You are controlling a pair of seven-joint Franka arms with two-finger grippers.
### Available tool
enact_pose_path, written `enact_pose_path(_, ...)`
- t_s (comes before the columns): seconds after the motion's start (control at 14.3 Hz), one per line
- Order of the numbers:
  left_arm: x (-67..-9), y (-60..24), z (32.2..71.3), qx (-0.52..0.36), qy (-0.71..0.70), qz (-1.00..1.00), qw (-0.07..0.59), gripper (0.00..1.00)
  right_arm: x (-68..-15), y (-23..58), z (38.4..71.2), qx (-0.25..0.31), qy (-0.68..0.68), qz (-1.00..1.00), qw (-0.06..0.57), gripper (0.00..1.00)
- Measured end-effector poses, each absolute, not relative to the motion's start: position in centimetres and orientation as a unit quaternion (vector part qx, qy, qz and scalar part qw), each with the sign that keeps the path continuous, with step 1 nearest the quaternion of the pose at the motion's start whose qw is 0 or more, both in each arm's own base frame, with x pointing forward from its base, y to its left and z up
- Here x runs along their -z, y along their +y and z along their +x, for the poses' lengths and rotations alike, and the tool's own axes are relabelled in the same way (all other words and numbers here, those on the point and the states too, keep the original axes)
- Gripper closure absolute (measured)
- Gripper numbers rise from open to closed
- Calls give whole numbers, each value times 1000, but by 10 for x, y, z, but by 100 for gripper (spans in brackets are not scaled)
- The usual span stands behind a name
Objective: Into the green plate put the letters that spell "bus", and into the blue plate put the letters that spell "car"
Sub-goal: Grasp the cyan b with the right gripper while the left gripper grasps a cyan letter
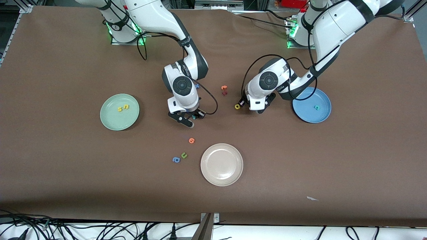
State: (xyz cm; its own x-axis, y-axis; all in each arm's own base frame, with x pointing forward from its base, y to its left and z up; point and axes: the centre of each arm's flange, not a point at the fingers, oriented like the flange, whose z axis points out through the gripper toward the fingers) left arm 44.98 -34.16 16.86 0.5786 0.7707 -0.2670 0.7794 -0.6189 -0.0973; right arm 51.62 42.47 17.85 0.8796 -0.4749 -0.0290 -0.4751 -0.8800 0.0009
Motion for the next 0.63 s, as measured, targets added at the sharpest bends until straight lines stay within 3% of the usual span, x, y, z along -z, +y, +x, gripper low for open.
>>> enact_pose_path(0.63,-163,-346,453,132,445,885,7,50,-179,423,517,-14,246,-969,2,73)
